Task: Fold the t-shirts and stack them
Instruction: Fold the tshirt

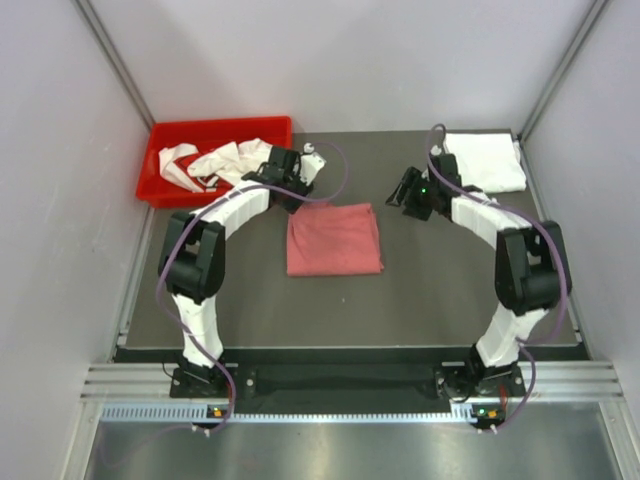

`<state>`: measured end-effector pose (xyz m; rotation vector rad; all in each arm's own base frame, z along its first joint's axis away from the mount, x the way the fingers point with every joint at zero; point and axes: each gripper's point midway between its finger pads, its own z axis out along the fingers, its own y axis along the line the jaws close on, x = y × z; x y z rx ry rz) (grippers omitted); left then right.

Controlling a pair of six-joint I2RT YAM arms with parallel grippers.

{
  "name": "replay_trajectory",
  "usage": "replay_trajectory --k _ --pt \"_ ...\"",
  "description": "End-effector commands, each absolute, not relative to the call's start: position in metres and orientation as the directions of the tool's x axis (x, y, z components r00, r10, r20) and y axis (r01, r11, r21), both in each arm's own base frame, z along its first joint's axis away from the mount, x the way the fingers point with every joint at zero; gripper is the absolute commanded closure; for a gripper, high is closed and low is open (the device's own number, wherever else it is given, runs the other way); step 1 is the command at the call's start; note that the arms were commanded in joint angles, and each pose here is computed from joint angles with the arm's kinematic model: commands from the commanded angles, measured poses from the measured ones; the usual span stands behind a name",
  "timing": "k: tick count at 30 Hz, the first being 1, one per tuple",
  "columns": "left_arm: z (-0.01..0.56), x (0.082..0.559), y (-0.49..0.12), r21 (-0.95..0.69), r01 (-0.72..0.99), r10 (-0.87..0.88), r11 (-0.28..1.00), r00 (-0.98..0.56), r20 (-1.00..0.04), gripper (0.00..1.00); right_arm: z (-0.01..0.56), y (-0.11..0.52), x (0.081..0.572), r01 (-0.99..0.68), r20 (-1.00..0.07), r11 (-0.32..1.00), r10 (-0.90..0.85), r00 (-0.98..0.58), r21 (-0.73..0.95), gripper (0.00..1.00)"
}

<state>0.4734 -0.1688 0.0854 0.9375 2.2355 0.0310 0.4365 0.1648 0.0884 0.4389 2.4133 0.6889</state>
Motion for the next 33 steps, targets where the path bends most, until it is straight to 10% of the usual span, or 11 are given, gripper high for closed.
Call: replay_trajectory --k 1,6,12,33 --pt "0.14 0.49 -0.173 0.312 0.545 0.574 0.778 -0.416 -0.706 0.45 0.151 0.18 0.427 -0.044 -0.665 0.87 0.341 -0.664 0.49 0.37" --pt "0.136 0.445 -0.179 0.232 0.62 0.566 0.75 -0.419 -0.71 0.5 0.144 0.205 0.406 -0.158 -0.723 0.9 0.21 -0.658 0.405 0.36" --pt "0.115 0.416 -0.173 0.201 0.64 0.567 0.742 -0.439 -0.697 0.59 0.156 0.272 0.406 -0.357 -0.769 0.837 0.112 -0.63 0.414 0.88" --pt "0.073 0.452 -0.178 0.182 0.561 0.504 0.808 -0.495 -0.708 0.54 0.079 0.235 0.485 -0.022 -0.655 0.854 0.382 -0.652 0.521 0.93"
